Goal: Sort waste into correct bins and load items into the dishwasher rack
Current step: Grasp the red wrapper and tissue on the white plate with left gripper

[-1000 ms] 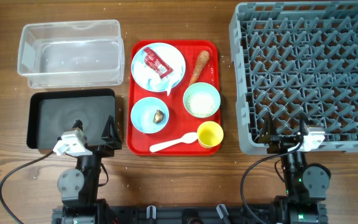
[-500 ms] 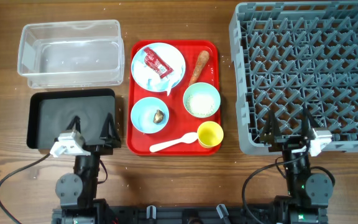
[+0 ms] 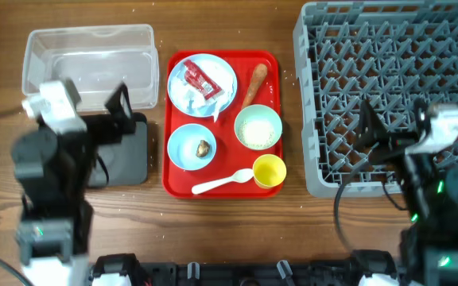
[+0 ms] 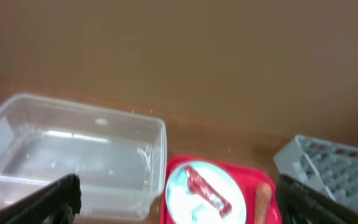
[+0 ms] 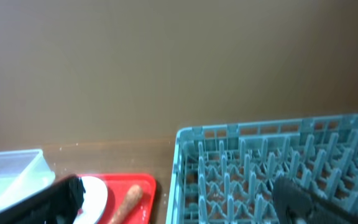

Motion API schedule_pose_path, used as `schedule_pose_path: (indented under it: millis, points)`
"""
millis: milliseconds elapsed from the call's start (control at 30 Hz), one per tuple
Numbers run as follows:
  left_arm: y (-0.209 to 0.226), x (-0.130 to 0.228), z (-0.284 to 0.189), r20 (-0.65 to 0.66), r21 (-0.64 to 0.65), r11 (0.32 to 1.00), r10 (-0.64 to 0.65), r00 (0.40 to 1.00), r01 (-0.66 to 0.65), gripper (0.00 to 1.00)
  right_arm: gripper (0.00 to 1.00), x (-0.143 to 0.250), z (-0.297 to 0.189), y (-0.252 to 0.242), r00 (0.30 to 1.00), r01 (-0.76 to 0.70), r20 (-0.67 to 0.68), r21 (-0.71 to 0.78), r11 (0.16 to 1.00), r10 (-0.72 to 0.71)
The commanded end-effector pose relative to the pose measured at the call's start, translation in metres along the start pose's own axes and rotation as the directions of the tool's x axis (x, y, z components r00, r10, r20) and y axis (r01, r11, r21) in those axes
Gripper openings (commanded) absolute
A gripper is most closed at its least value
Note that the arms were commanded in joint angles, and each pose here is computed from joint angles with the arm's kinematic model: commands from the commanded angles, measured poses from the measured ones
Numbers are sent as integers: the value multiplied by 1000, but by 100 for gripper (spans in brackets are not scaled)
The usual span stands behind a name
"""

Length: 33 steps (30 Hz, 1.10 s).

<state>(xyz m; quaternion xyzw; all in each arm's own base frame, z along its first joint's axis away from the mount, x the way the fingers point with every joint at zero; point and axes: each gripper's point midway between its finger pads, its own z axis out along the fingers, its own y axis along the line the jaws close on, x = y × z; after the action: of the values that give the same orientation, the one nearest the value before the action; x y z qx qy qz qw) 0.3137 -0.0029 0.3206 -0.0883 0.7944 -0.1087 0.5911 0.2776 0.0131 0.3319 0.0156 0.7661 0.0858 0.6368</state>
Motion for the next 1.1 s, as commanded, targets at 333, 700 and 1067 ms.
schedule_pose_path:
  millis: [333,700,1067]
  points:
    - [-129,201,225,-778,239,962,271,567,-131,100,100,65,95,0,851,-122,-519,-41,992,84]
    - [-70,282,256,-767,-383,922,-281,577,-61,100,100,78,95,-1,822,-134,-561,-31,991,94]
    - [-82,303,246,-852,-248,962,-162,498,-111,4,100,86,88,1,795,-148,-597,-28,989,102]
